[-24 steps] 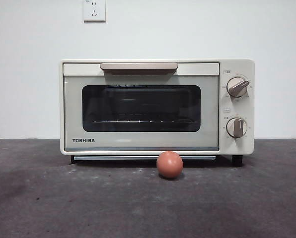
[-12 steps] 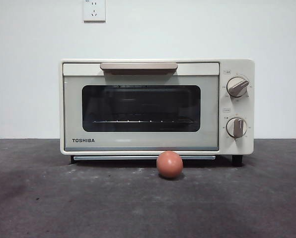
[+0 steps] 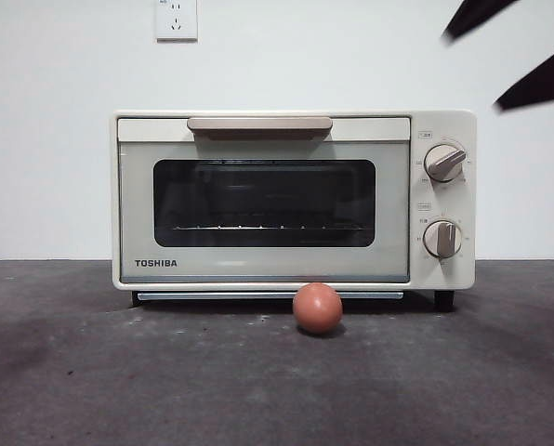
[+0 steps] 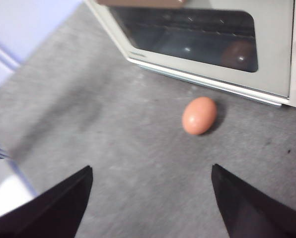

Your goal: Eggoven

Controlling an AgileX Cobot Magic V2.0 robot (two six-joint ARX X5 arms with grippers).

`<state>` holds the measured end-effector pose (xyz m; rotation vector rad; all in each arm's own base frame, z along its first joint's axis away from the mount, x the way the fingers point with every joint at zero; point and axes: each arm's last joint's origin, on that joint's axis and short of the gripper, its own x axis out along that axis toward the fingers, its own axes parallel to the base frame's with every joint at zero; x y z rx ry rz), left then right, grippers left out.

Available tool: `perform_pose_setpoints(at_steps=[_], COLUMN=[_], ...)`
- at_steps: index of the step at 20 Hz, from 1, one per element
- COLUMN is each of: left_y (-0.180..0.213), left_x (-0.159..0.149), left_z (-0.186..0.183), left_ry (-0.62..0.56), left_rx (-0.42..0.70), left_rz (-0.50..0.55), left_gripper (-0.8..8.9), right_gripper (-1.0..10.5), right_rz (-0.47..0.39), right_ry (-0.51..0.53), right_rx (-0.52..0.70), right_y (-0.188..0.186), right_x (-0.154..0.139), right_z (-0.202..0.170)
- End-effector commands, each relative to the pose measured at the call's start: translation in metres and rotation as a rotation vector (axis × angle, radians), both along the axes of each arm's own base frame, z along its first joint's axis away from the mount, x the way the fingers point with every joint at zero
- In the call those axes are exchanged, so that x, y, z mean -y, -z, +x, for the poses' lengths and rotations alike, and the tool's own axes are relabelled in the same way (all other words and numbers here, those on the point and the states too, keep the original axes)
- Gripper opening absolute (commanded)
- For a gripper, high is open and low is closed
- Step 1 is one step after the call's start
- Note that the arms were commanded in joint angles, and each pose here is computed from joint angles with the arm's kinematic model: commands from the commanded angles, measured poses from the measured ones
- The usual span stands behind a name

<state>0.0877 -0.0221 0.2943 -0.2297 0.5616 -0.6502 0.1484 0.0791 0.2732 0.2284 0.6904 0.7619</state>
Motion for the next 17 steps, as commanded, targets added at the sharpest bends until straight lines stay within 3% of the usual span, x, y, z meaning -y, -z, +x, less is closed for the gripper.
perform_pose_setpoints(at_steps=[1, 10, 17], left_y=[-0.006, -0.006, -0.006], left_x=[0.0, 0.0, 0.002], left_z=[0.0, 0.0, 0.0], left_ry=[0.01, 0.011, 0.026], left_rx=[0.032, 0.032, 0.032], left_rz=[0.004, 0.004, 0.004], left_gripper=[0.07, 0.07, 0.07], right_gripper=[3.8, 3.8, 3.8], right_rz=[-0.015, -0.07, -0.175], right_ry=[0.027, 0.105, 0.136], right_rx=[0.013, -0.018, -0.07], right_y=[0.001, 0.037, 0.06], right_x=[-0.018, -0.072, -0.11], right_z=[0.011, 0.044, 0.08])
